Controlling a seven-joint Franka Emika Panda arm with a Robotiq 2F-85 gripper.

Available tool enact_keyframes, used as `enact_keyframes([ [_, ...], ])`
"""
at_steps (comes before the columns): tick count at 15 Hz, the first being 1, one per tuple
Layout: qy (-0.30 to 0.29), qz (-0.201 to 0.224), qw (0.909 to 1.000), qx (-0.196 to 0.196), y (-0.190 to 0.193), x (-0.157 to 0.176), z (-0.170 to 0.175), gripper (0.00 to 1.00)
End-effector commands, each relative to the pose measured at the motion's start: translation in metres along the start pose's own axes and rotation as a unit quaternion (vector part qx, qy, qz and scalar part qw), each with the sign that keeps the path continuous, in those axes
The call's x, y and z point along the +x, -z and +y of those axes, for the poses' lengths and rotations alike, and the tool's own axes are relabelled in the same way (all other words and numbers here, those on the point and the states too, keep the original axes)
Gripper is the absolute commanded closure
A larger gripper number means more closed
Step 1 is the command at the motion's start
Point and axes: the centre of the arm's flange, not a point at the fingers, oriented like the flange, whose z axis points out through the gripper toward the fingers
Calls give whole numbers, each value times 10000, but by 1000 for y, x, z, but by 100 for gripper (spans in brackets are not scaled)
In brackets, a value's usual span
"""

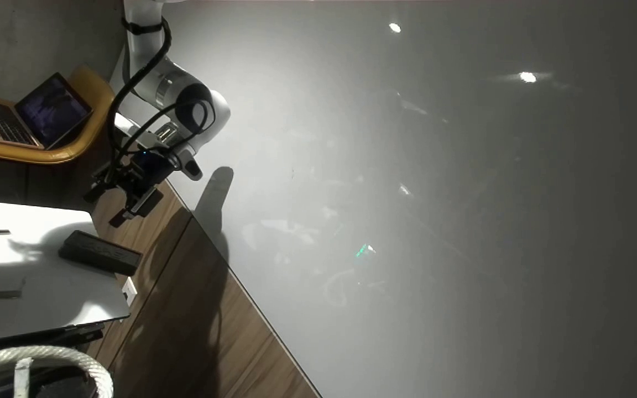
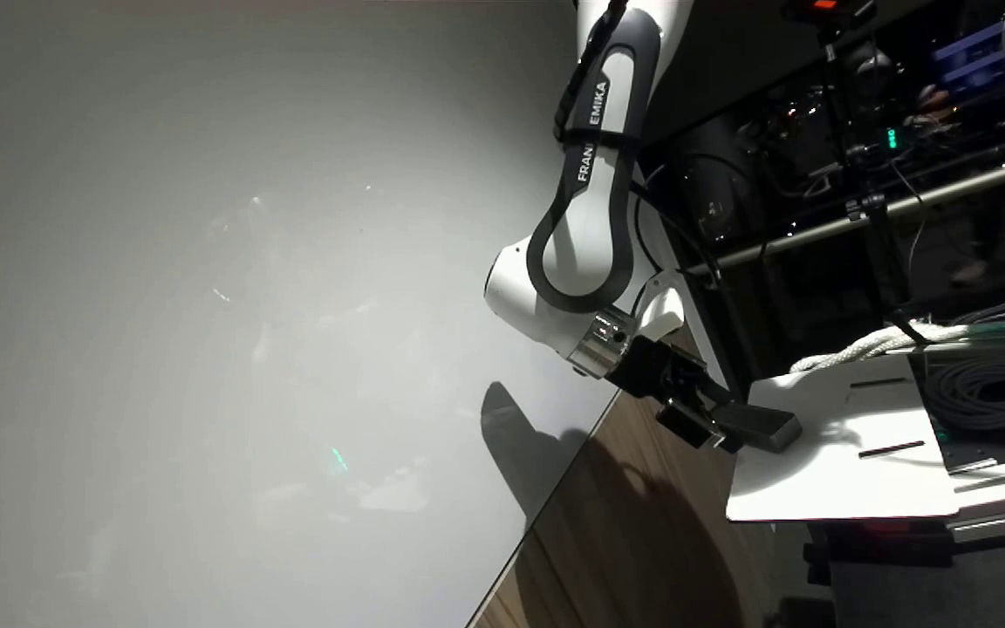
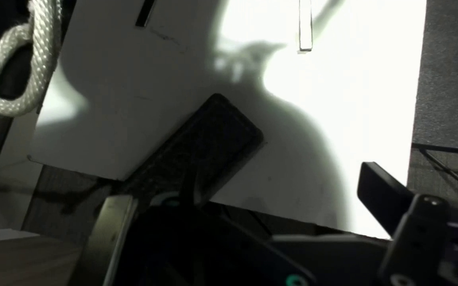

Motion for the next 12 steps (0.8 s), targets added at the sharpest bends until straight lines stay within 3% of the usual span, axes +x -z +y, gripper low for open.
enact_keyframes([
  [1,362,197,9991,127,-7,-5,-11,0],
  [12,1110,364,9927,304,-34,2,-39,0],
])
